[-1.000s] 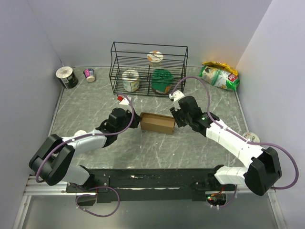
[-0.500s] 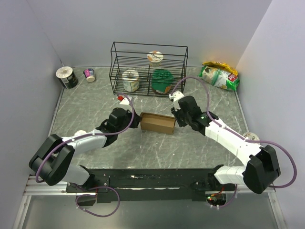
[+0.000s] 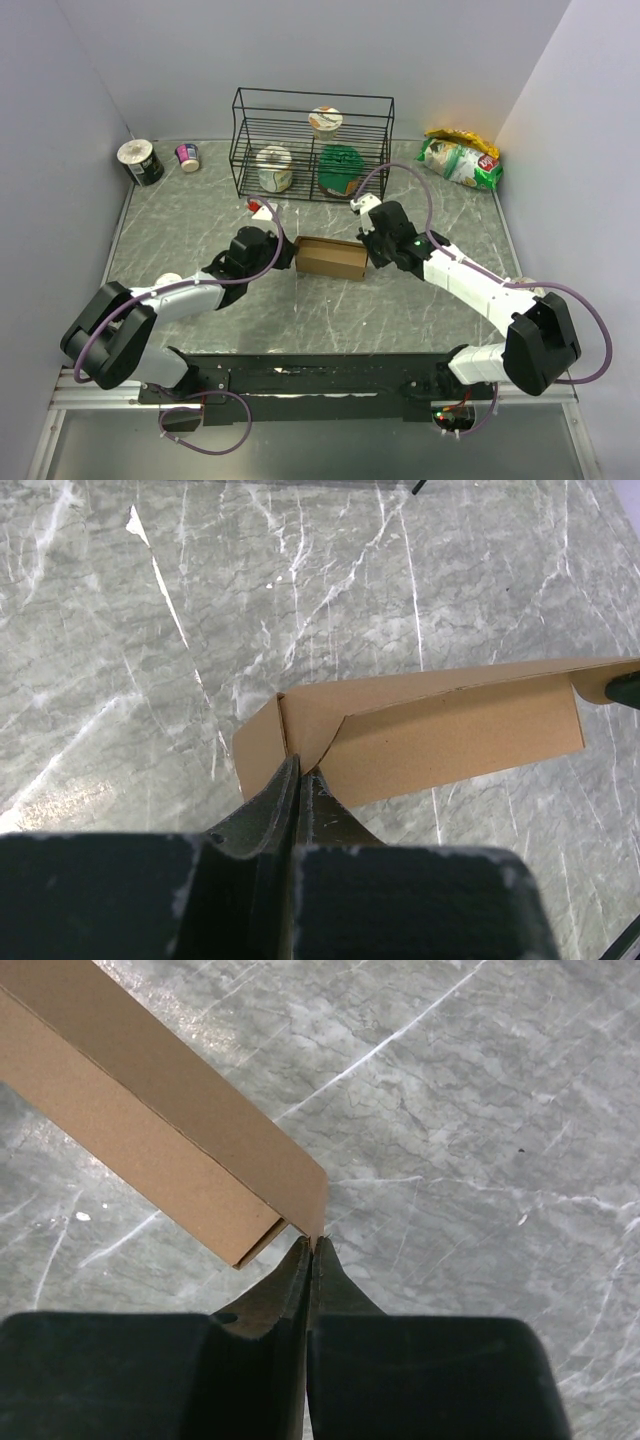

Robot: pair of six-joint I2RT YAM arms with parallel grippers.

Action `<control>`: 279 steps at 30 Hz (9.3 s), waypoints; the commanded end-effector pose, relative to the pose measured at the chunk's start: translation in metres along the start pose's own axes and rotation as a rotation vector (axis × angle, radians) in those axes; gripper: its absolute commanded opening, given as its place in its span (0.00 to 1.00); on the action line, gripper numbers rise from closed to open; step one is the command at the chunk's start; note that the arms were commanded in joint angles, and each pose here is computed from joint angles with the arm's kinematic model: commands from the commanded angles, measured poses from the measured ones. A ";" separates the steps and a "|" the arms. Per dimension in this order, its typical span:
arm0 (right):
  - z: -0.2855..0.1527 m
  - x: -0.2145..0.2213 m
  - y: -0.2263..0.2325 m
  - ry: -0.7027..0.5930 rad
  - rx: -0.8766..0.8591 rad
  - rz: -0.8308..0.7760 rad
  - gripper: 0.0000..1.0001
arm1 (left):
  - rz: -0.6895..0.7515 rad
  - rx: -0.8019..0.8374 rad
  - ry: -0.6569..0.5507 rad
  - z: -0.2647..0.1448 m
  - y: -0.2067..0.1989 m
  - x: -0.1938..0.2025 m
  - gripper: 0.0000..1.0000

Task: Fold the paper box

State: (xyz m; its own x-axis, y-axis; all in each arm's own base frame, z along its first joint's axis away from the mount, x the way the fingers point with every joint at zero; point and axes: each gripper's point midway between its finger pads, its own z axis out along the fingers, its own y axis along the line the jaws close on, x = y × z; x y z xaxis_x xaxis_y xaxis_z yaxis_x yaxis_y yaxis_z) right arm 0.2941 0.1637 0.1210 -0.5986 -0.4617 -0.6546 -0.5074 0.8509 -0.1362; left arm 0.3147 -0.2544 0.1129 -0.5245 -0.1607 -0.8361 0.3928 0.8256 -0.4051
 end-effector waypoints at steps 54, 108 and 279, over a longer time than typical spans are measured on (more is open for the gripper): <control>0.006 -0.065 -0.014 0.043 -0.155 0.590 0.00 | 0.180 -0.168 0.336 0.005 0.002 0.099 0.01; 0.021 -0.012 -0.039 0.071 -0.049 0.573 0.00 | 0.187 -0.178 0.354 0.011 0.000 0.102 0.01; 0.037 0.018 0.015 -0.224 0.356 0.482 0.43 | -0.034 -0.085 0.239 0.064 -0.001 0.021 0.25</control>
State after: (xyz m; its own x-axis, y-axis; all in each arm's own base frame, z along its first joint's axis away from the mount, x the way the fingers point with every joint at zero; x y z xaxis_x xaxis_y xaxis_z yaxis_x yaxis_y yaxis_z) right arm 0.3170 0.1994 0.1170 -0.4529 0.1235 -0.8830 0.0216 0.9916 0.1276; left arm 0.3829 -0.3121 0.1223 -0.5962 -0.1864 -0.7809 0.3648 0.8036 -0.4703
